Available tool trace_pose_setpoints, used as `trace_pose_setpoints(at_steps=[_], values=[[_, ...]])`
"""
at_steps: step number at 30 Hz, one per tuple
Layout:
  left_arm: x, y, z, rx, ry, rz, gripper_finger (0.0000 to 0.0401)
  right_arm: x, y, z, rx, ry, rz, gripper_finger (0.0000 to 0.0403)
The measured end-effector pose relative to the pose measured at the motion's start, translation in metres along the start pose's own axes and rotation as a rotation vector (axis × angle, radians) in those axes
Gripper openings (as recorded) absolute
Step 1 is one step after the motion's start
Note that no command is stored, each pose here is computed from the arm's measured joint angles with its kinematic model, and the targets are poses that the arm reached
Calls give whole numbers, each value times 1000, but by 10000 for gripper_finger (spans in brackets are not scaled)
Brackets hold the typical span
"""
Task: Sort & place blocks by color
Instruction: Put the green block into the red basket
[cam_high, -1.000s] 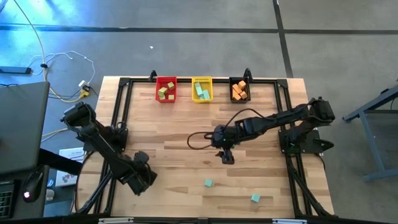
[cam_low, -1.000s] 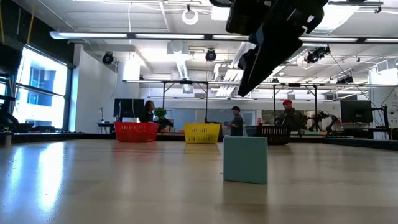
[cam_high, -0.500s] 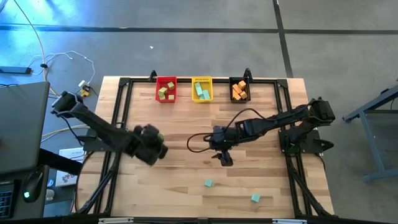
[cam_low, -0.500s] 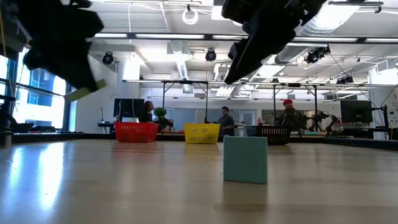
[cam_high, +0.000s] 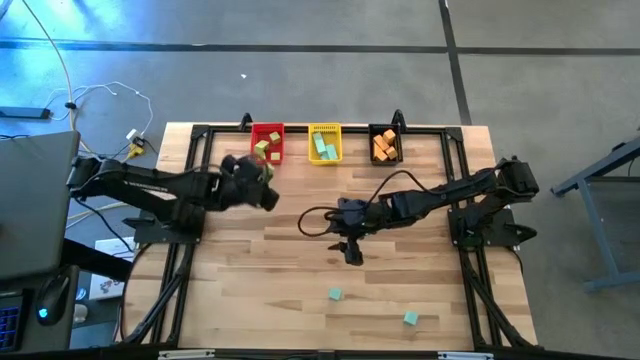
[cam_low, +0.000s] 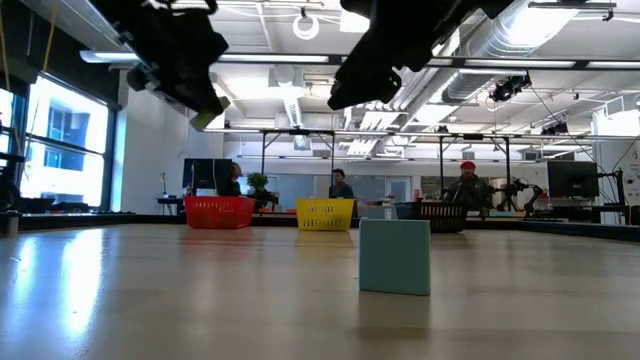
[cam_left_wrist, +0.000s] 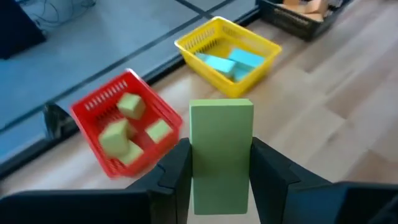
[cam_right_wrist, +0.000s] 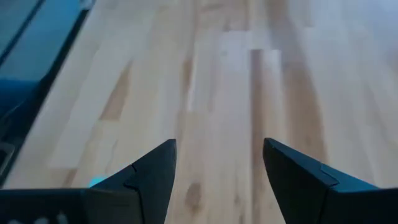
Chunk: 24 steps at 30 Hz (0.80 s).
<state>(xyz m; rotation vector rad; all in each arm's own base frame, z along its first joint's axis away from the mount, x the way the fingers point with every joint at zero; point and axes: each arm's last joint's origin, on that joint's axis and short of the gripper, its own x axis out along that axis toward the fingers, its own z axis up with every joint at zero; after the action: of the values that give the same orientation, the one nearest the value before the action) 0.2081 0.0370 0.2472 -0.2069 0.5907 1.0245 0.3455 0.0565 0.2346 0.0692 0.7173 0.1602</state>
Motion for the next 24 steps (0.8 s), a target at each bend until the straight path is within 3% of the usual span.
trace_pose_setpoints(at_steps=[9,17,24], values=[[41,27,30,43,-28,19,101,-1,-5,2,72,-44,-182,226],[79,57,35,-11,29,163,101,-1,-6,2,98,-51,-194,226],[122,77,30,-43,114,128,103,-1,-8,3,141,-56,-199,226]])
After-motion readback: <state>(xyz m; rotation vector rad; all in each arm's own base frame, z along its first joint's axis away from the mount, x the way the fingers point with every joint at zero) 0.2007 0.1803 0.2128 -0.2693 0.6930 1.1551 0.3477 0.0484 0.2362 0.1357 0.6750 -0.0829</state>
